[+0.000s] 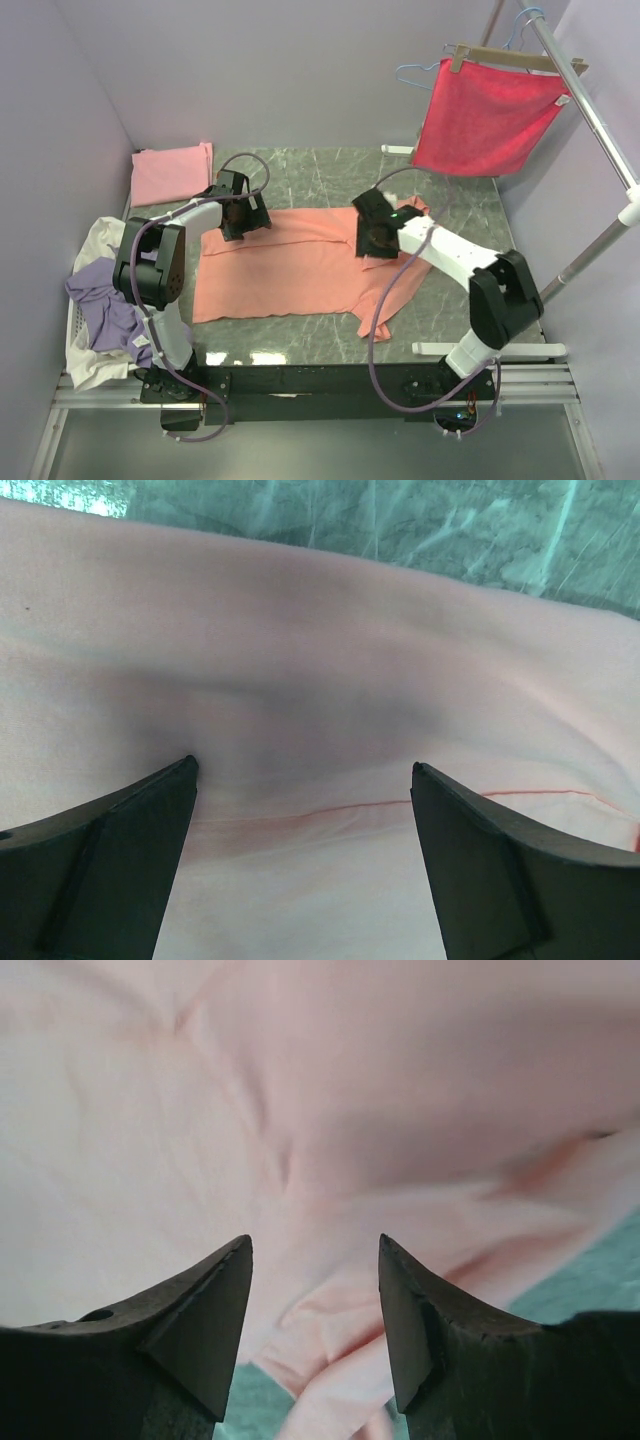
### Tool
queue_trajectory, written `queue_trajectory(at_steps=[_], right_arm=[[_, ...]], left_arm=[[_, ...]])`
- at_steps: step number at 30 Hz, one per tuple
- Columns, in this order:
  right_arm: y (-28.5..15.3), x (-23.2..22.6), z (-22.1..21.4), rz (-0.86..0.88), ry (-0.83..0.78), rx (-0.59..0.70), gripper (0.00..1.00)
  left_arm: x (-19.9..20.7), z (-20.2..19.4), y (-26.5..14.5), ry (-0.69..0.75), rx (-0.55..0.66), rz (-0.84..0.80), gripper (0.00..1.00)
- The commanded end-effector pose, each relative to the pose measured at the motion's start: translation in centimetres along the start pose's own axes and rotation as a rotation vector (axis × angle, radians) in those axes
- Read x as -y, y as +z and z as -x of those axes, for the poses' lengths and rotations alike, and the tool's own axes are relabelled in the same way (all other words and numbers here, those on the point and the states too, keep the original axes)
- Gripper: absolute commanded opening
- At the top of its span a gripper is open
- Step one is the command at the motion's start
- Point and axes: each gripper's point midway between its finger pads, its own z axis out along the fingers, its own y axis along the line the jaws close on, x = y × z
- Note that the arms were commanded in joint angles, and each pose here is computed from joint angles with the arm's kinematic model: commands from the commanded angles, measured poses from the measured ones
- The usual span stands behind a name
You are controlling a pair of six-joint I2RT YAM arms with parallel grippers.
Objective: Fold and stack the t-shirts
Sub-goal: Fold the flattened tshirt in 1/3 of the way
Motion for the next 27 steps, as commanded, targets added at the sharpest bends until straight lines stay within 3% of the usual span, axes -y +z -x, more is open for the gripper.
queue_trajectory(at_steps=[1,6,17,18,27], right_arm=[[-1.4,4.4,7.2,-0.063,0.132,0.189,0.59],[0.6,6.6,10.4,-0.079,0.163,0.186,0.58],[8.3,7.1,14.6,-0.048,0.204,0.117,0.56],[9.7,7.6,13.7,-0.071,0.202,0.063,0.55],[11.8,14.1,16.1,-0.2,0.295,0.035,0.52]], left_arm=[[0.6,-0.7,0.5,0.016,-0.019,-0.035,0.93],[0.2,-0.4,0.2,0.018,-0.004,-0.016,0.93],[-1.4,0.2,0.6,0.008,0.011,0.059,0.95],[-1.5,0.1,0.6,0.007,0.005,0.064,0.95],[-6.7,1.5,0.9,-0.074,0.028,0.189,0.96]])
